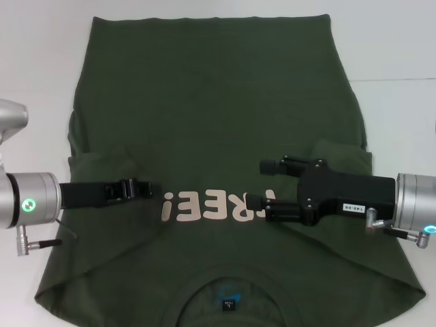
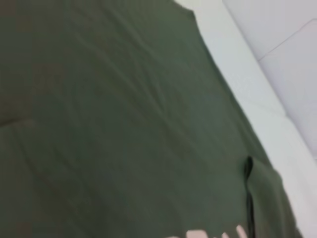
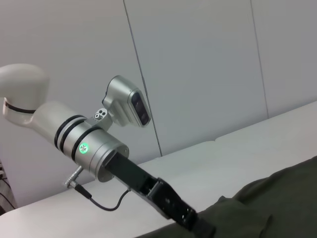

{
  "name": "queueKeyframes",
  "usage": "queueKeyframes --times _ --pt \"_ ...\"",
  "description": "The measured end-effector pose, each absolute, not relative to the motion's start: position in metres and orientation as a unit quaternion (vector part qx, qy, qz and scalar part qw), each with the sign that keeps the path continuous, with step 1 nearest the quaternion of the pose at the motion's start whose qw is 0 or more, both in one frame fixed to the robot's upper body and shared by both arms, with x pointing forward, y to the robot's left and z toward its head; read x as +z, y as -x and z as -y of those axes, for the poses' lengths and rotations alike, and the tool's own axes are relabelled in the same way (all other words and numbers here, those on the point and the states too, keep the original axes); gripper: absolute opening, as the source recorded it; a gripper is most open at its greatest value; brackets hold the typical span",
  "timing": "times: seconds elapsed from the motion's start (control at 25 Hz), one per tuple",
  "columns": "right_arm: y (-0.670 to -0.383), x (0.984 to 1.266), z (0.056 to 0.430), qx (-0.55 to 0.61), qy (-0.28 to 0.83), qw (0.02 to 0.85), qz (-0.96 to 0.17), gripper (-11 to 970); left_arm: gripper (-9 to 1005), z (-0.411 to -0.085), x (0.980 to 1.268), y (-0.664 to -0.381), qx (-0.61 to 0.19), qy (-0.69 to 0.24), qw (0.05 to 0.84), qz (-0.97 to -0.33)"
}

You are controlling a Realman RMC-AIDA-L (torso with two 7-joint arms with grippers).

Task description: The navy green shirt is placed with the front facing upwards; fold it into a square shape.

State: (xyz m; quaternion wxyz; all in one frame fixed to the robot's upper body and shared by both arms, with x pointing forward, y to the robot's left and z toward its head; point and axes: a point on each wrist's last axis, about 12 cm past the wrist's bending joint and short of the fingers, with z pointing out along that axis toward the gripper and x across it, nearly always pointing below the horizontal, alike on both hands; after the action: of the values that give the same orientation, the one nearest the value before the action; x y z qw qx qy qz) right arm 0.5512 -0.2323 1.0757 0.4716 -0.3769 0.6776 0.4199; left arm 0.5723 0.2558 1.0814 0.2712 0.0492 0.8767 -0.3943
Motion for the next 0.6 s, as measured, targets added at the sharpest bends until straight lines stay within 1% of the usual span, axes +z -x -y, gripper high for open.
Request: queueKeyframes --times 0.16,0.28,0.36,0.4,0.6 --pt "-0.551 1.077 0.232 0.42 0.378 0.472 -0.677 854 139 -0.263 1.088 -0.571 -0.415 -0.044 0.28 -0.865" --pt "-0.553 1.078 0.234 0.422 0.373 0.47 -0.68 853 341 -0.27 1.093 -0.569 -0.432 -0.039 0.287 -0.854" --pt "-0.555 1.081 0.236 0.424 0.365 0.467 -0.685 852 383 -0.277 1.097 -0.566 -0.446 -0.039 0.303 -0.841" --pt "-0.557 1.083 0.237 0.427 0.356 0.462 -0.69 852 404 -0.284 1.101 -0.562 -0.465 -0.047 0.329 -0.821" --pt "-0.577 1.107 0.246 0.432 0.297 0.426 -0.737 858 509 -0.296 1.106 -0.553 -0.481 -0.072 0.366 -0.794"
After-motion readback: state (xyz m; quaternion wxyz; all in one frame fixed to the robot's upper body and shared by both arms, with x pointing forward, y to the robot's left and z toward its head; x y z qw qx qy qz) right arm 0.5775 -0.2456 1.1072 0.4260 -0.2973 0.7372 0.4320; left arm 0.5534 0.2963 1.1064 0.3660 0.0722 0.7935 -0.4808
